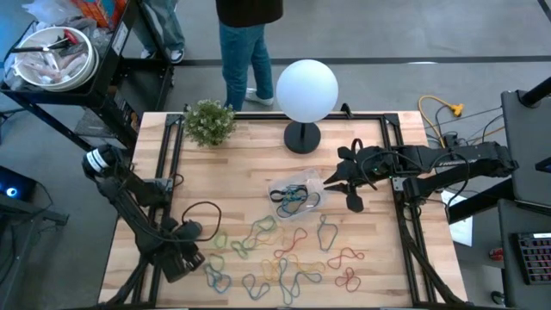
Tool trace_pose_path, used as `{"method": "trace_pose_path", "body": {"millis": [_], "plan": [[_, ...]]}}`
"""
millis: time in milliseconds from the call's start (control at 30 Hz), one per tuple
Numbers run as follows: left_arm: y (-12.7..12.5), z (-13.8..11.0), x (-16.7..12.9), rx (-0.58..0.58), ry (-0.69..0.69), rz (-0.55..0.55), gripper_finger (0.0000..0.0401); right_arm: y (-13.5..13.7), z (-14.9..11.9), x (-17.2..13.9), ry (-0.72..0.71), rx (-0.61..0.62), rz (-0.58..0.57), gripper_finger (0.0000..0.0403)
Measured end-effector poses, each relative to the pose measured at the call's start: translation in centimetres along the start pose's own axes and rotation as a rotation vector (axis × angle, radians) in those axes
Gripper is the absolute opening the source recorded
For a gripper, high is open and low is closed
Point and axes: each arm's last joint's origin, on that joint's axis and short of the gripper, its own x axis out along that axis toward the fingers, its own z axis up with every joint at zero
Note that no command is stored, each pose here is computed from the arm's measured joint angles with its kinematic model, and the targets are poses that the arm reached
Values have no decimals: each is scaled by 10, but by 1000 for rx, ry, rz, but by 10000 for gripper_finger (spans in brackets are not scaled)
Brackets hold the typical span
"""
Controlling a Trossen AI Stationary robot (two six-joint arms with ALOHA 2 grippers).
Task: Pick and place rubber bands into bin
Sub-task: Put the black rubber band into the transparent bin
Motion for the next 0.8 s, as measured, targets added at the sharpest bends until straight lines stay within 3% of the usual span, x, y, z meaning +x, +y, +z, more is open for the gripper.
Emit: {"method": "trace_pose_path", "body": {"millis": [333,533,800], "plan": [[2,-1,2,8,32,13,109,0,0,0,0,44,0,73],[-5,-7,-10,99,48,-42,109,1,0,0,2,42,4,69],[5,-7,-10,102,37,48,109,1,-1,0,3,42,5,75]]}}
